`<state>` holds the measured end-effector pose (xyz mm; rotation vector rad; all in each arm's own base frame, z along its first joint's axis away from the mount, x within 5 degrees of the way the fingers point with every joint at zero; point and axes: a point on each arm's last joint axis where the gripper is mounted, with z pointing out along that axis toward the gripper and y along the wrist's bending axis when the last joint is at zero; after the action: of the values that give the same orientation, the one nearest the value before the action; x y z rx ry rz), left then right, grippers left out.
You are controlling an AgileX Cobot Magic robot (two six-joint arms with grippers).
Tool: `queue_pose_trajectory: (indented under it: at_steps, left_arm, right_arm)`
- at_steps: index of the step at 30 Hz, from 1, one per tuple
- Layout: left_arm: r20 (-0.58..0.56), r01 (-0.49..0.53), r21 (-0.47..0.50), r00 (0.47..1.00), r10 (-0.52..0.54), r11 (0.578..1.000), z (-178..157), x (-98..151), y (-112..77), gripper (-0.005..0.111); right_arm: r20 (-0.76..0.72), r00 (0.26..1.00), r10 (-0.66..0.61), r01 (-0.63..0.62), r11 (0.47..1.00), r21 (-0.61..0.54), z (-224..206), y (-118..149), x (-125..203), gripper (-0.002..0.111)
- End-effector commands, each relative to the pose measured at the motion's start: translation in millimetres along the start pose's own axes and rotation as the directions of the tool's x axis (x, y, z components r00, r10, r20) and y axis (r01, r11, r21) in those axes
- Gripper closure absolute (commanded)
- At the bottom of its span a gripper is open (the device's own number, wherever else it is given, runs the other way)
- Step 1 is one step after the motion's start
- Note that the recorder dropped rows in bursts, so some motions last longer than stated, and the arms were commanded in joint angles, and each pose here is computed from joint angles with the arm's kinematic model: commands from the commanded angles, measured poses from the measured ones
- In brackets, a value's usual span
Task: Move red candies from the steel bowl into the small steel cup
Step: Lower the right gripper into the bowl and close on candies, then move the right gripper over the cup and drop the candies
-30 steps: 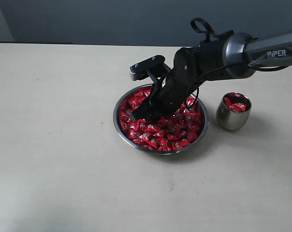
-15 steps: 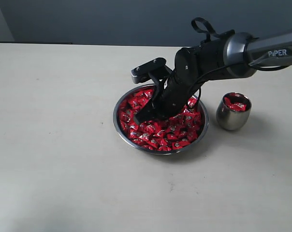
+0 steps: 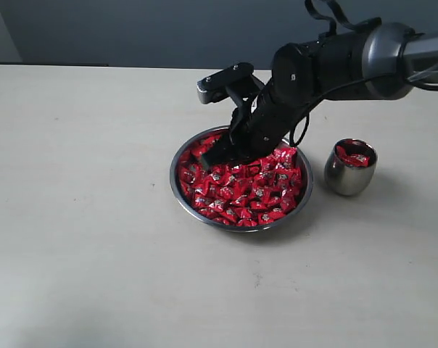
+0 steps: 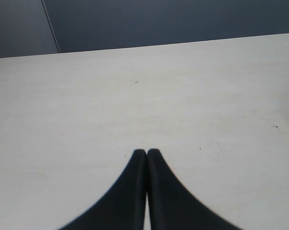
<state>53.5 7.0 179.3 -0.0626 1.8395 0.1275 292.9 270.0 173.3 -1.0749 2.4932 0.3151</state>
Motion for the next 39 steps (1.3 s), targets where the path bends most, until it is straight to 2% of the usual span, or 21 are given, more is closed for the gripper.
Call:
queue_pose_trajectory:
  at_steps: [1, 3, 6, 9, 17, 19, 24, 31, 36, 39]
  left_arm:
    - [0.019, -0.002, 0.006, 1.0, 0.002, 1.0, -1, -3, -0.2, 0.106]
    - [0.019, -0.002, 0.006, 1.0, 0.002, 1.0, -1, -3, -0.2, 0.106]
    - [0.019, -0.002, 0.006, 1.0, 0.002, 1.0, -1, -3, -0.2, 0.106]
    - [0.019, -0.002, 0.006, 1.0, 0.002, 1.0, -1, -3, -0.2, 0.106]
    - [0.019, -0.002, 0.006, 1.0, 0.002, 1.0, -1, -3, -0.2, 0.106]
    - [0.019, -0.002, 0.006, 1.0, 0.002, 1.0, -1, -3, -0.2, 0.106]
    - [0.019, -0.002, 0.006, 1.0, 0.002, 1.0, -1, -3, -0.2, 0.106]
    - [0.019, -0.002, 0.006, 1.0, 0.002, 1.0, -1, -3, -0.2, 0.106]
    - [0.019, -0.002, 0.006, 1.0, 0.002, 1.0, -1, -3, -0.2, 0.106]
    - [0.019, -0.002, 0.006, 1.0, 0.002, 1.0, -1, -3, -0.2, 0.106]
  right_arm:
    - [-0.012, 1.0, 0.002, -0.002, 1.0, 0.002, -2, -2, 0, 0.106]
    - [-0.028, 1.0, 0.0, 0.0, 1.0, 0.003, 4, -3, 2, 0.096]
    - [-0.044, 0.999, 0.002, -0.002, 1.0, 0.004, 14, -4, 5, 0.075]
    - [-0.074, 0.997, 0.005, -0.005, 1.0, 0.002, 27, -4, 10, 0.066]
    - [-0.07, 0.998, 0.009, -0.008, 1.0, 0.009, 43, -6, 13, 0.068]
    - [-0.065, 0.998, 0.008, -0.007, 1.0, 0.012, 46, -7, 13, 0.072]
    - [-0.066, 0.998, 0.008, -0.007, 1.0, 0.013, 49, -7, 14, 0.108]
    - [-0.059, 0.998, 0.005, -0.004, 1.0, 0.009, 35, -6, 10, 0.108]
    - [-0.046, 0.999, -0.018, 0.019, 1.0, 0.014, 8, -4, 4, 0.108]
    - [-0.006, 1.0, -0.024, 0.024, 0.999, 0.047, -23, -5, -2, 0.108]
